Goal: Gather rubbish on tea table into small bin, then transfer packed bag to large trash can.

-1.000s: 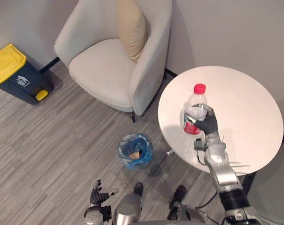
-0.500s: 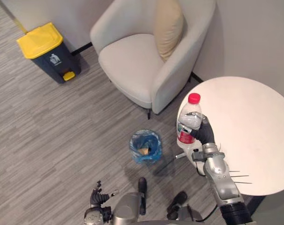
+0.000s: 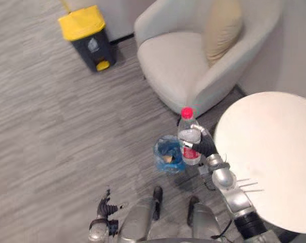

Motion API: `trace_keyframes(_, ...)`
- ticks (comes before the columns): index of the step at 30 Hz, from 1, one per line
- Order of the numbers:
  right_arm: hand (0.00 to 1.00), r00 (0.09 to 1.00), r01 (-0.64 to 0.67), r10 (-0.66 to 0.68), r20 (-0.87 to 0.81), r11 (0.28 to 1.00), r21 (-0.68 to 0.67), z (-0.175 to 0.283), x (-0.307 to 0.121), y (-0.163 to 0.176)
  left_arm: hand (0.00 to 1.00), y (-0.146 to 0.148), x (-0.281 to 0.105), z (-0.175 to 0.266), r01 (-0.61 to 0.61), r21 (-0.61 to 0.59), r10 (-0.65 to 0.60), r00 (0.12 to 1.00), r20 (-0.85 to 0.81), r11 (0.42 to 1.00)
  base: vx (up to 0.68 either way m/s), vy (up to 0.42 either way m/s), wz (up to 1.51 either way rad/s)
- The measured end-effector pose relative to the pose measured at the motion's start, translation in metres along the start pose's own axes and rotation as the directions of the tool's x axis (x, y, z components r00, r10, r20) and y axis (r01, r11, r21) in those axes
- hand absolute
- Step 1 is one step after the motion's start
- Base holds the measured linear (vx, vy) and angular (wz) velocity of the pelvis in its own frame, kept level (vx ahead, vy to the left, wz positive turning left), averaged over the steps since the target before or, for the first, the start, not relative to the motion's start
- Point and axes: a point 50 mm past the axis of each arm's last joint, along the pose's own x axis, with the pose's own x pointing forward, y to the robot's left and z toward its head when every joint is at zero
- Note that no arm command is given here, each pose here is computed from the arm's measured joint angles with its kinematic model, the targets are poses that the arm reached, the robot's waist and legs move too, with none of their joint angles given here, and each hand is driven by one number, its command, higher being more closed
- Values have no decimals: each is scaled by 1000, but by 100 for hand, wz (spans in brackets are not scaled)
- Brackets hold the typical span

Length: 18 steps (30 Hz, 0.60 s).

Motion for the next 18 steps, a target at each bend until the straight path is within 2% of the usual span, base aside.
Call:
trace_keyframes(3, 100, 999, -35, 34, -15, 998, -48, -2, 13, -2, 0, -3, 8, 16, 6, -16, -6, 999, 50, 1000, -102, -82, 29)
trace_keyframes(7, 100, 1000, 15, -17, -13, 992, -123, 4, 33, -20, 0, -9, 26, 56, -1, -68, 12, 987, 160, 998, -155, -75, 35)
trace_keyframes(11, 100, 984, 131, -111, 137, 980, -147, 43, 51, -44, 0, -18, 33, 106, 0, -207, 62, 954, 295, 978, -206, -128, 30)
trace_keyframes(14, 100, 938, 236, -194, 289, 965, -117, 87, 63, -61, 0, -23, 32, 145, 34, -272, 82, 911, 404, 962, -193, -46, 23)
trace_keyframes(18, 100, 889, 325, -273, 367, 941, -88, 115, 71, -75, 0, -15, 26, 174, 30, -323, 143, 857, 496, 946, -115, -32, 19)
